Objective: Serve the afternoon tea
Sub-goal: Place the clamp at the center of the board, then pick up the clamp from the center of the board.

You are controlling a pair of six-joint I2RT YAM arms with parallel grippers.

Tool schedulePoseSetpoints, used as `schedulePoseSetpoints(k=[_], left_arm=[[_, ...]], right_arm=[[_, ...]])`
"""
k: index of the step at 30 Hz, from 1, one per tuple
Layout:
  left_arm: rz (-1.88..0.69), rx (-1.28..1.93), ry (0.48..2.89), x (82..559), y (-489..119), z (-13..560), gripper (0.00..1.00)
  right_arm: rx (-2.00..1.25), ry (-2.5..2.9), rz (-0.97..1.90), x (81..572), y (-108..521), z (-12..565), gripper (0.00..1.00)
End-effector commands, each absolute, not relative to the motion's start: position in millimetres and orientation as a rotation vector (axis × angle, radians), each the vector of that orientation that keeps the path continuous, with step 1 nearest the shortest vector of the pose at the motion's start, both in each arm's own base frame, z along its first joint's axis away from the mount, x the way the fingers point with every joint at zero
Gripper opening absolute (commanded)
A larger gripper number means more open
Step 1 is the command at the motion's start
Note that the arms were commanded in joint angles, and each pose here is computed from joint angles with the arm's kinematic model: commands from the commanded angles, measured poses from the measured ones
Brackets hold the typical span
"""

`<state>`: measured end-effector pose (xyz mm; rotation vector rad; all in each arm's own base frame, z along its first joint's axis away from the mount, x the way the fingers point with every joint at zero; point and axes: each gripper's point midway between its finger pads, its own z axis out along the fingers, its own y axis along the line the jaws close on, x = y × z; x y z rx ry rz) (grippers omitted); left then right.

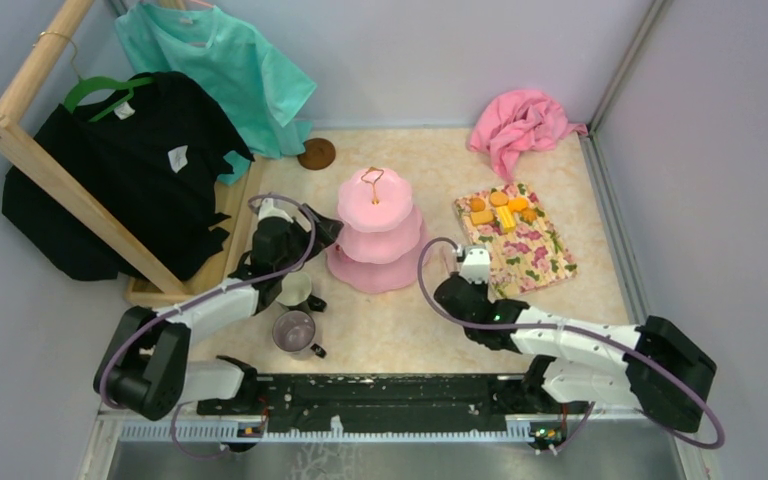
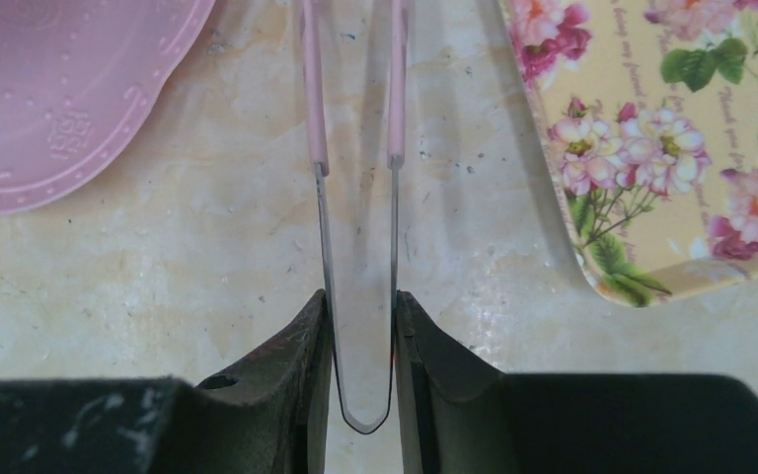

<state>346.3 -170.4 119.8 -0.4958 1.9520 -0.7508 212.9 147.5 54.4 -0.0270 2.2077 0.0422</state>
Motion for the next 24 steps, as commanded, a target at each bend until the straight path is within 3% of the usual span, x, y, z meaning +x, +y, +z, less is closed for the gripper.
schedulePoseSetpoints(k=[1,17,24], left_arm=[[-0.74,-0.523,1.9,346,-163,130,0.99],[-0.742,-0.537,1.884,348,-163,129,0.99],[-0.754,-0.538,1.835,348,-160,136,0.99]], right_arm=[[-0.041,2.209,0.101,214,165,45,0.21],[0.033,2.236,-0.033,212,156,19,0.52],[0.029,2.184,-0.032,222,161,17,0.5]])
